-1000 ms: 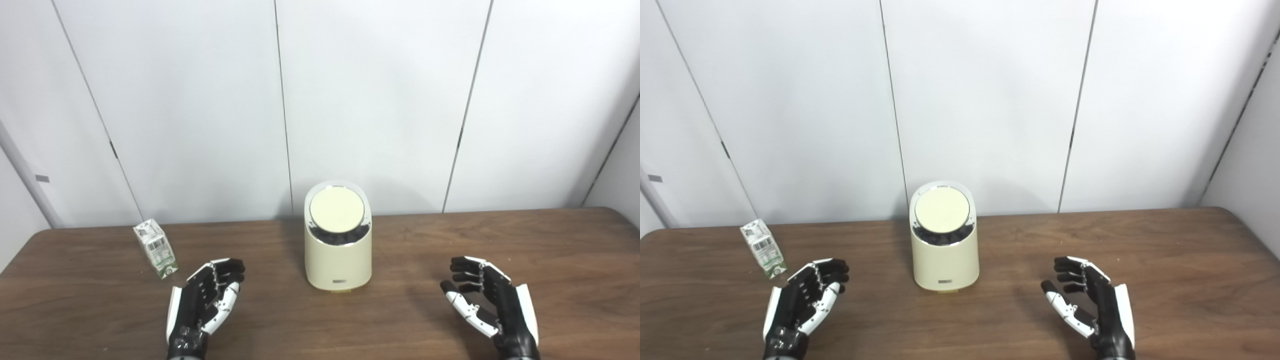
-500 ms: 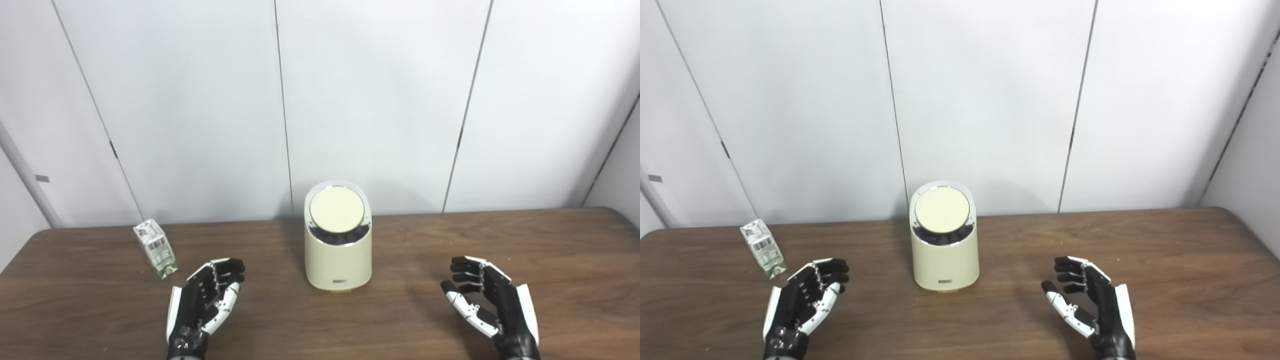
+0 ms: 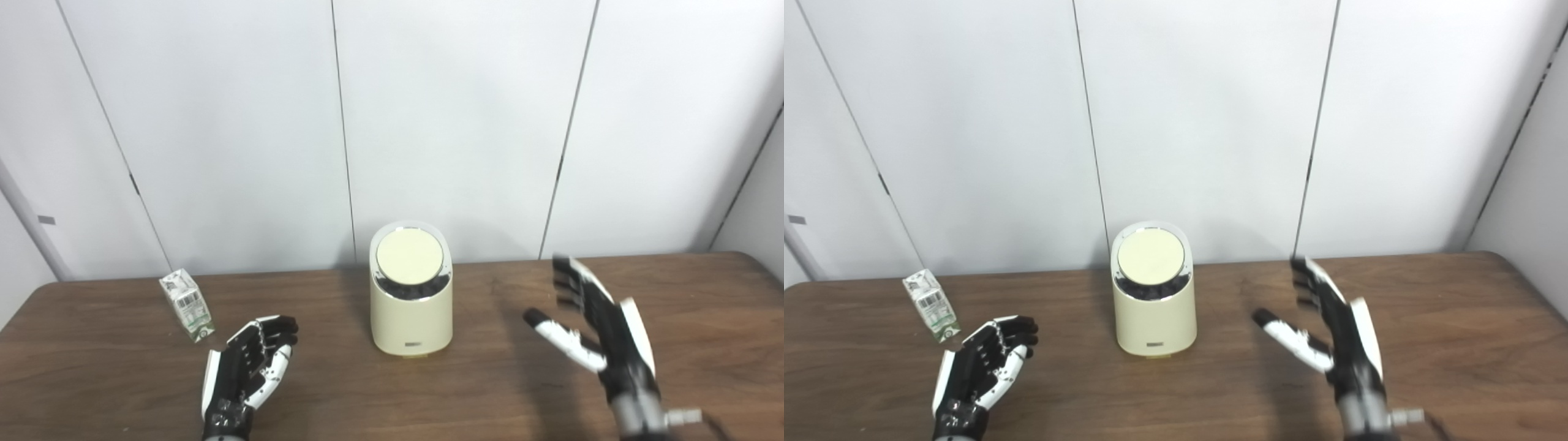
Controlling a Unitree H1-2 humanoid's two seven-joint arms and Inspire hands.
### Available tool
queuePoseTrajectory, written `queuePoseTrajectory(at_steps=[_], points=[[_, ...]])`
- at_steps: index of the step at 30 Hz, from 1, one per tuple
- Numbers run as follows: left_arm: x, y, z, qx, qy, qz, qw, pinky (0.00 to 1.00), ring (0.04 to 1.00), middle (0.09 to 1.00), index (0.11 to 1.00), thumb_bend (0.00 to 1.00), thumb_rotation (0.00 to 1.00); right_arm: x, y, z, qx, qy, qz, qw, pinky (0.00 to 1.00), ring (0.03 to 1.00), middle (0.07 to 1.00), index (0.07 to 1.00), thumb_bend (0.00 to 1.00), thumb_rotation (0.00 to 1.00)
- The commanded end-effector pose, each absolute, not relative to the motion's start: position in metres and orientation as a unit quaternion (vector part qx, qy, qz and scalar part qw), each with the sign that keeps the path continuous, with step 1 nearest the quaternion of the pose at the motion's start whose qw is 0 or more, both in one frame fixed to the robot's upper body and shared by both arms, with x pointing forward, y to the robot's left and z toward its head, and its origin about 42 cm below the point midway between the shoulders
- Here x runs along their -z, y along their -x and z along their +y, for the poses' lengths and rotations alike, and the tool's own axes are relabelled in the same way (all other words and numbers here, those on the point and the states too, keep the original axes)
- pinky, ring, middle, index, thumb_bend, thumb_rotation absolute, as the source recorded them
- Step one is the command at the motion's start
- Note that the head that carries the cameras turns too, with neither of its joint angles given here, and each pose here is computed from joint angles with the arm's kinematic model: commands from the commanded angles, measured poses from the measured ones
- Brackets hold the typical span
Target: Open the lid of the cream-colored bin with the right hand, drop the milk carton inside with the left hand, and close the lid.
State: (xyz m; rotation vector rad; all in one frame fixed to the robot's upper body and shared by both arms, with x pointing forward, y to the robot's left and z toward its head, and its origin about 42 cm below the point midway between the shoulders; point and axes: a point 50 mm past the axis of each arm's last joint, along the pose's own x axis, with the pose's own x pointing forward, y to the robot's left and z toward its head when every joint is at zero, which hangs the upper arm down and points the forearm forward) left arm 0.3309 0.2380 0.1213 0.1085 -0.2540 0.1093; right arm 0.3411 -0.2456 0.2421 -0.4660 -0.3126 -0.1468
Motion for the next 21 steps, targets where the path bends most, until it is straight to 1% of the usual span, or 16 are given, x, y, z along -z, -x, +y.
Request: queuePoseTrajectory(at_steps=[1,4,8,9,11,12,14,19,20,21], points=[[-0.114,-0.33,0.24,-0.057,-0.055,-0.12,0.99,0.58,0.621,0.643,0.639,0.25,0.19,-0.273,-0.353,-0.234,0.061,0.223,-0.192,0.954,0.89,0.966,0.99,0.997,0.89,0.81],[-0.113,-0.329,0.239,-0.059,-0.051,-0.12,0.99,0.58,0.621,0.641,0.635,0.25,0.19,-0.292,-0.364,-0.225,0.048,0.231,-0.206,0.95,0.86,0.966,1.0,1.0,0.9,0.81],[-0.111,-0.328,0.237,-0.056,-0.049,-0.121,0.99,0.58,0.622,0.641,0.633,0.25,0.17,-0.313,-0.379,-0.208,0.031,0.243,-0.212,0.946,0.85,0.966,1.0,1.0,0.86,0.76],[-0.111,-0.328,0.236,-0.056,-0.049,-0.121,0.99,0.58,0.622,0.641,0.633,0.25,0.17,-0.316,-0.385,-0.203,0.028,0.245,-0.209,0.946,0.86,0.968,1.0,1.0,0.85,0.74],[-0.111,-0.328,0.235,-0.057,-0.049,-0.12,0.99,0.58,0.624,0.644,0.635,0.25,0.17,-0.319,-0.395,-0.195,0.027,0.25,-0.199,0.947,0.86,0.969,1.0,1.0,0.86,0.72],[-0.111,-0.328,0.235,-0.058,-0.049,-0.12,0.99,0.58,0.625,0.645,0.635,0.25,0.17,-0.32,-0.4,-0.191,0.027,0.255,-0.194,0.947,0.8,0.932,0.989,1.0,0.88,0.71],[-0.111,-0.328,0.235,-0.058,-0.05,-0.12,0.99,0.58,0.628,0.646,0.636,0.25,0.18,-0.322,-0.409,-0.184,0.029,0.274,-0.187,0.943,0.76,0.911,0.984,1.0,0.89,0.71],[-0.113,-0.328,0.235,-0.059,-0.051,-0.123,0.989,0.57,0.623,0.641,0.634,0.26,0.2,-0.321,-0.432,-0.165,0.035,0.318,-0.168,0.932,0.75,0.914,0.991,1.0,0.93,0.67],[-0.113,-0.328,0.235,-0.058,-0.051,-0.124,0.989,0.57,0.623,0.641,0.635,0.25,0.2,-0.321,-0.436,-0.161,0.036,0.328,-0.165,0.929,0.73,0.898,0.983,0.998,0.94,0.67],[-0.113,-0.328,0.235,-0.057,-0.051,-0.124,0.989,0.57,0.623,0.643,0.635,0.25,0.2,-0.321,-0.438,-0.158,0.037,0.334,-0.163,0.927,0.74,0.899,0.982,0.997,0.94,0.65]])
